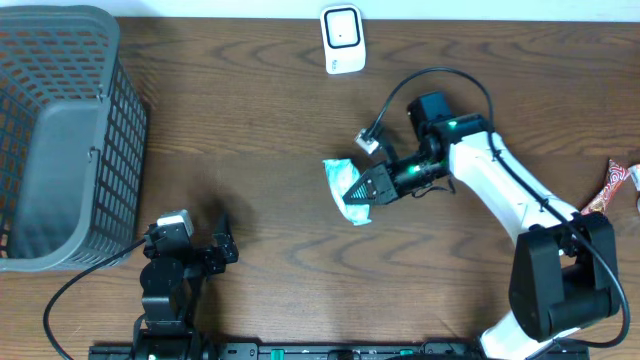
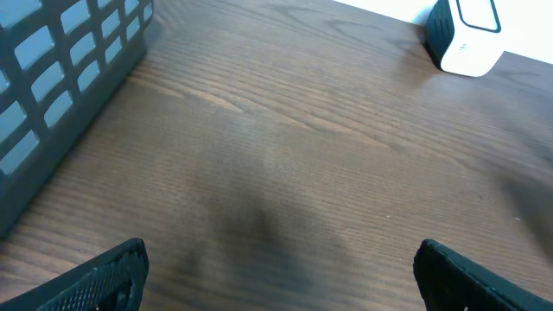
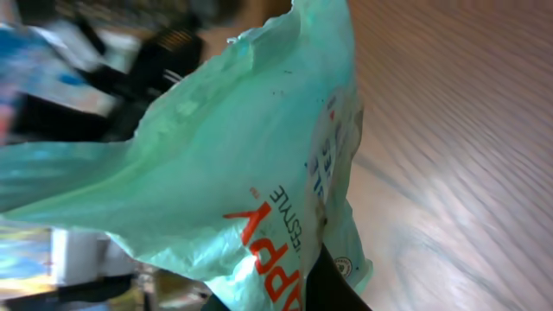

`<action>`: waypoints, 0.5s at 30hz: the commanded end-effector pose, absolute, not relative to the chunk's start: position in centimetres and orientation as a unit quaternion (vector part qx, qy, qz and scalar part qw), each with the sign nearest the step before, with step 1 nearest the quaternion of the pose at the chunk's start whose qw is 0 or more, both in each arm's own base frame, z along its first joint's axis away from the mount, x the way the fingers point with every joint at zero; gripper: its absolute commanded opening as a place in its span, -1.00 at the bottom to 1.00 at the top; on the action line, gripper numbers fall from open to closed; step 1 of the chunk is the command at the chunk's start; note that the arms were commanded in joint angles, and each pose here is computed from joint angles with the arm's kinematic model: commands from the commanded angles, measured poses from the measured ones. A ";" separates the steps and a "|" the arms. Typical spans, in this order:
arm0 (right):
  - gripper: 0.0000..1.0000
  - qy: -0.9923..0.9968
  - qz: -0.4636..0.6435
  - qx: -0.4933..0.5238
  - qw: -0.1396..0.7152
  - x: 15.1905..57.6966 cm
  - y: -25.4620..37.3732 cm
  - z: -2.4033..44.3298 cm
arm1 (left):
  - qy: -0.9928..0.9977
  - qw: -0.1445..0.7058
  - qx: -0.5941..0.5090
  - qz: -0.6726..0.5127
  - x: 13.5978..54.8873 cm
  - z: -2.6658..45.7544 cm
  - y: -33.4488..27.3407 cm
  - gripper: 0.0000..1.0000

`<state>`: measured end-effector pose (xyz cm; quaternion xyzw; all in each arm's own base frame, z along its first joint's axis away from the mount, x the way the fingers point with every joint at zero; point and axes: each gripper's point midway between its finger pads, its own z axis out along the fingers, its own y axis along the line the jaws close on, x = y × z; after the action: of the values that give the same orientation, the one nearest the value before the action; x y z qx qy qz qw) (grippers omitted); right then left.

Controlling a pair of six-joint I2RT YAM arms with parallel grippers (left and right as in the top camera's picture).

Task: Scan the item barcode
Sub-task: 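Hold wipes pack in front of scanner with right gripper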

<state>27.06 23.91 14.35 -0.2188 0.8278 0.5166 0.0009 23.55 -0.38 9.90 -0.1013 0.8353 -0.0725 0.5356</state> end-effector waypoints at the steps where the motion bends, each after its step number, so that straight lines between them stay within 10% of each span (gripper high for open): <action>1: -0.98 0.765 0.613 -0.197 0.015 27.8 24.0 17.8 | 0.843 0.523 -0.110 -0.068 23.3 8.6 -0.1 0.96; 15: -0.98 0.678 0.698 -0.212 0.090 30.5 22.9 20.9 | 0.843 0.523 -0.110 -0.068 23.3 8.6 -0.1 0.96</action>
<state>30.21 22.71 18.20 -0.2103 0.7534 0.6183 0.0774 23.55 -0.38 9.90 -0.1015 0.8352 -0.0726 0.5355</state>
